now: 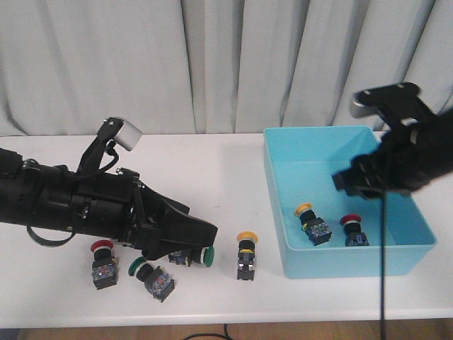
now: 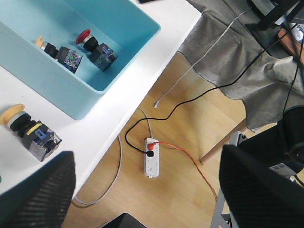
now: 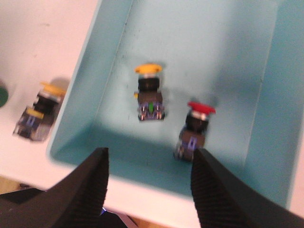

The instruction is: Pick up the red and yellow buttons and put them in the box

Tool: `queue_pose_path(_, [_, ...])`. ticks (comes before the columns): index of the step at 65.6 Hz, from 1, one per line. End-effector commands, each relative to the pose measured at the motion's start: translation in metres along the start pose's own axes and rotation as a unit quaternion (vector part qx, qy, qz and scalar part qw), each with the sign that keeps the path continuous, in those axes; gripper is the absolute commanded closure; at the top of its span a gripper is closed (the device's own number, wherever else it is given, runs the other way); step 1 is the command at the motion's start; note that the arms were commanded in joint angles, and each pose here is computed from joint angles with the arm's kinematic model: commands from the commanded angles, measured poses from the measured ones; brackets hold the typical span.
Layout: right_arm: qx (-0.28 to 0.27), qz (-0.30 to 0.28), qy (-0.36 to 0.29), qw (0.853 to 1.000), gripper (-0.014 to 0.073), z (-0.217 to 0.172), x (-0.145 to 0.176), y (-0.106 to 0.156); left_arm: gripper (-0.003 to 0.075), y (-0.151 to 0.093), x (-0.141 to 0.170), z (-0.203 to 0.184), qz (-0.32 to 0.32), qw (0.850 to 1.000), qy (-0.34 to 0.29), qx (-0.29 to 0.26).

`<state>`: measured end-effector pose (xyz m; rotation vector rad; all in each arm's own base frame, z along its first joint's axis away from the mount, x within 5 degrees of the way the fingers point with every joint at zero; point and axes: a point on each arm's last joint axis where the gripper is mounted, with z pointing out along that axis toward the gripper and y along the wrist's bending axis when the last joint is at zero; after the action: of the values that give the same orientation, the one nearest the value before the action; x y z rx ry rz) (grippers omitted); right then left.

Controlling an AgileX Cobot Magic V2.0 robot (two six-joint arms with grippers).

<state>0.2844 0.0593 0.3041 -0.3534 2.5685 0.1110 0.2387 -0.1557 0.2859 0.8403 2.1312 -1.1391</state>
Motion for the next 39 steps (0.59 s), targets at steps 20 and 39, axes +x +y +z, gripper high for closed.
queue_pose_path(20, [0.014,-0.009,-0.101,0.995,0.0248,-0.071,0.097,0.009,0.0127,-0.013,-0.013,-0.007,0.004,0.999,-0.033,0.021])
queue_pose_path(39, [0.020,-0.013,-0.144,0.989,0.0248,-0.085,0.139,0.012,0.0127,-0.013,-0.013,-0.007,0.004,0.999,-0.033,0.021])
